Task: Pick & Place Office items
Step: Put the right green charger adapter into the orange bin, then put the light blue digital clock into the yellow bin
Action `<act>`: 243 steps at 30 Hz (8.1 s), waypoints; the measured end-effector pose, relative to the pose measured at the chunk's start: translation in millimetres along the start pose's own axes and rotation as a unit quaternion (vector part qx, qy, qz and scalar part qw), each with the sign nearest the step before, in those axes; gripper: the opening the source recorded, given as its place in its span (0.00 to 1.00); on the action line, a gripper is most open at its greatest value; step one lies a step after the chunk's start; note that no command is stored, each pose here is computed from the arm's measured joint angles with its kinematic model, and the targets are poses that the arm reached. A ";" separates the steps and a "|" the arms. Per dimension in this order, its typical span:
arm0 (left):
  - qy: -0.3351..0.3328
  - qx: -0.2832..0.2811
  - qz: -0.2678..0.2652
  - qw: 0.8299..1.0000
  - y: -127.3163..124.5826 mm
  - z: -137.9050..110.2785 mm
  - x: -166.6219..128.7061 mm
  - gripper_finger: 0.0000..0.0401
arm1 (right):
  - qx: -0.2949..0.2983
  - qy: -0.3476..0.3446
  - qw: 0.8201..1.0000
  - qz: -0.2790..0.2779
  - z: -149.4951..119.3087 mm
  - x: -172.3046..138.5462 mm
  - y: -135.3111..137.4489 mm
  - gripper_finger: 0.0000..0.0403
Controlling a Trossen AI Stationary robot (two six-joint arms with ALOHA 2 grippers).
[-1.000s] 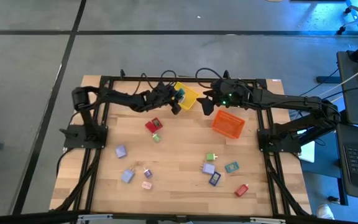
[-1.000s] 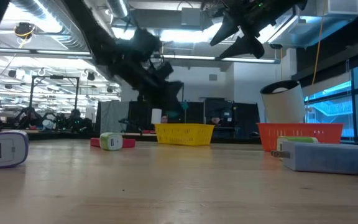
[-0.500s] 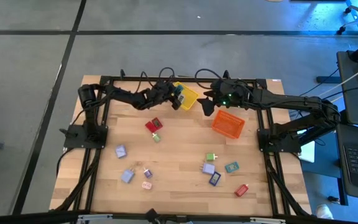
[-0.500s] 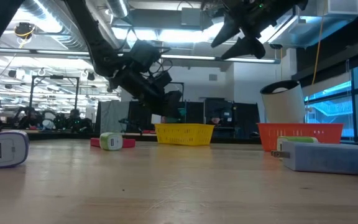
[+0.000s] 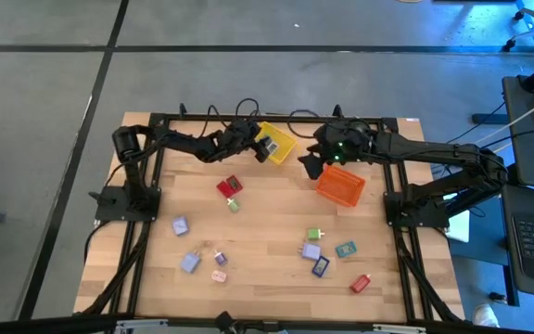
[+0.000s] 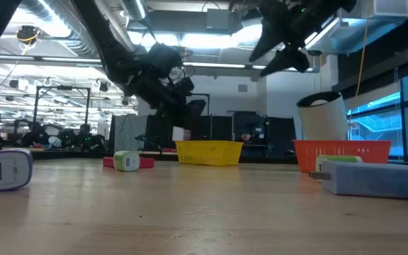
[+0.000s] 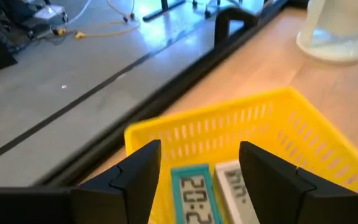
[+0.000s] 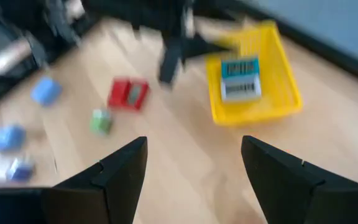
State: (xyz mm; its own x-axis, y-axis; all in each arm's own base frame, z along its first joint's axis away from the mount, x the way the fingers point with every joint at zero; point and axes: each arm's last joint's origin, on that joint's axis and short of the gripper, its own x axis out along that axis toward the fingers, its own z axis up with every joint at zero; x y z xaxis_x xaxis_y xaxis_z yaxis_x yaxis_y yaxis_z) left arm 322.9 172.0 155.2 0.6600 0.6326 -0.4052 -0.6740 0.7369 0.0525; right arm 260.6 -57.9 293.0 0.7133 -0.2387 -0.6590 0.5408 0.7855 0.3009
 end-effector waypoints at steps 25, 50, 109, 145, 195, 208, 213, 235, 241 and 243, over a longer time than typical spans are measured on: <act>0.036 -0.025 -0.061 0.997 4.8 73.4 -171.0 0.53 | -0.334 0.274 0.895 0.112 -117.9 49.8 85.4 0.65; 0.047 -0.031 -0.064 0.996 6.5 72.2 -179.1 0.52 | -0.345 0.340 0.875 0.026 -168.0 89.8 91.2 0.53; 0.046 -0.032 -0.064 0.996 6.5 72.4 -178.8 0.52 | -0.164 -0.252 0.952 -0.053 4.3 -84.1 39.7 0.38; 0.046 -0.032 -0.064 0.996 6.5 72.4 -178.9 0.52 | -0.069 -0.090 0.990 -0.086 -149.8 -26.0 -69.9 0.40; 0.046 -0.032 -0.064 0.996 6.5 72.4 -178.9 0.52 | -0.040 0.200 0.944 0.258 -144.3 -64.2 -38.5 0.65; 0.046 -0.031 -0.064 0.996 6.5 72.4 -178.9 0.52 | -0.197 0.219 0.922 0.250 -160.7 -63.9 -30.3 0.64; 0.046 -0.032 -0.064 0.996 6.5 72.4 -178.9 0.52 | -0.223 0.263 0.904 0.252 -170.9 -56.8 -19.9 0.69; 0.046 -0.031 -0.064 0.996 6.5 72.4 -178.9 0.52 | -0.305 0.296 0.873 0.238 -206.6 -12.9 25.2 0.73; 0.046 -0.032 -0.064 0.996 6.5 72.4 -178.9 0.52 | -0.328 0.316 0.862 0.223 -222.3 -6.6 31.9 0.73; 0.046 -0.032 -0.064 0.996 6.5 72.4 -178.9 0.52 | -0.335 0.325 0.857 0.219 -228.5 -3.1 34.0 0.73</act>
State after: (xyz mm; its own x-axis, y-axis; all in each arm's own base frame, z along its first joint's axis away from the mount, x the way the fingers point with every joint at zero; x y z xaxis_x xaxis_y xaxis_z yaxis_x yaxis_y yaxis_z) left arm 224.5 80.9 294.1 0.7104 0.5085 -0.4866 -0.6082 0.7914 -0.0608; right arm 174.9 100.0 147.7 0.2653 0.3609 -0.8941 -0.2489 0.9215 0.2981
